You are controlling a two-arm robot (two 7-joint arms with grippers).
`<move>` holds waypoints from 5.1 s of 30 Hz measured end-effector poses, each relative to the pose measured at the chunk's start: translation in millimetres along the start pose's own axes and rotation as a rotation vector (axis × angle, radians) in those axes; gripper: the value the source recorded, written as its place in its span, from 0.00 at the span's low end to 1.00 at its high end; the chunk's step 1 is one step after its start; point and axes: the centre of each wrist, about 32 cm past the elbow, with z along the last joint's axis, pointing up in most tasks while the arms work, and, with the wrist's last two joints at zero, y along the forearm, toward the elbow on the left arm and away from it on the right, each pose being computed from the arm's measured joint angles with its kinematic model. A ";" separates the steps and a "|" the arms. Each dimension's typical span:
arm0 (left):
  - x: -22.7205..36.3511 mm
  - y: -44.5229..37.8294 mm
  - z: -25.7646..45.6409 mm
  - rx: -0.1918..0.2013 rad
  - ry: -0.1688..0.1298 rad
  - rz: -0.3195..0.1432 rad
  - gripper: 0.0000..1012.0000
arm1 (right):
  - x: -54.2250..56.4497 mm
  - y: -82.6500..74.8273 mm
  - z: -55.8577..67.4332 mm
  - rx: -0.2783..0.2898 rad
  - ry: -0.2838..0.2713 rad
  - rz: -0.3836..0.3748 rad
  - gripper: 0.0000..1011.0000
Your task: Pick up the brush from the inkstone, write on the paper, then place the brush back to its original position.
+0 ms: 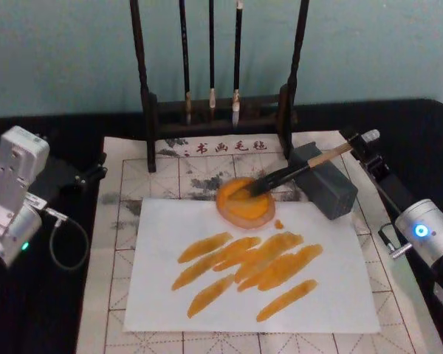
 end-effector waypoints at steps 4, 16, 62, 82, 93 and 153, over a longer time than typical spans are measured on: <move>0.0 0.0 0.0 0.000 0.000 0.000 0.99 | 0.6 1.2 -1.5 0.003 0.025 0.003 0.99; 0.0 0.0 0.0 0.000 0.000 0.000 0.99 | 1.7 1.8 -2.6 -0.002 0.056 0.006 0.99; 0.0 0.0 0.0 0.000 0.000 0.000 0.99 | 1.5 1.7 -2.6 0.000 0.051 0.006 0.34; 0.0 0.0 0.0 0.000 0.000 0.000 0.99 | 1.5 1.7 -2.6 0.000 0.051 0.005 0.18; 0.0 0.0 0.0 0.000 0.000 0.000 0.99 | 1.5 1.7 -2.6 0.000 0.051 0.005 0.18; 0.0 0.0 0.0 0.000 0.000 0.000 0.99 | -18.3 -44.0 42.6 -0.220 -0.035 0.234 0.18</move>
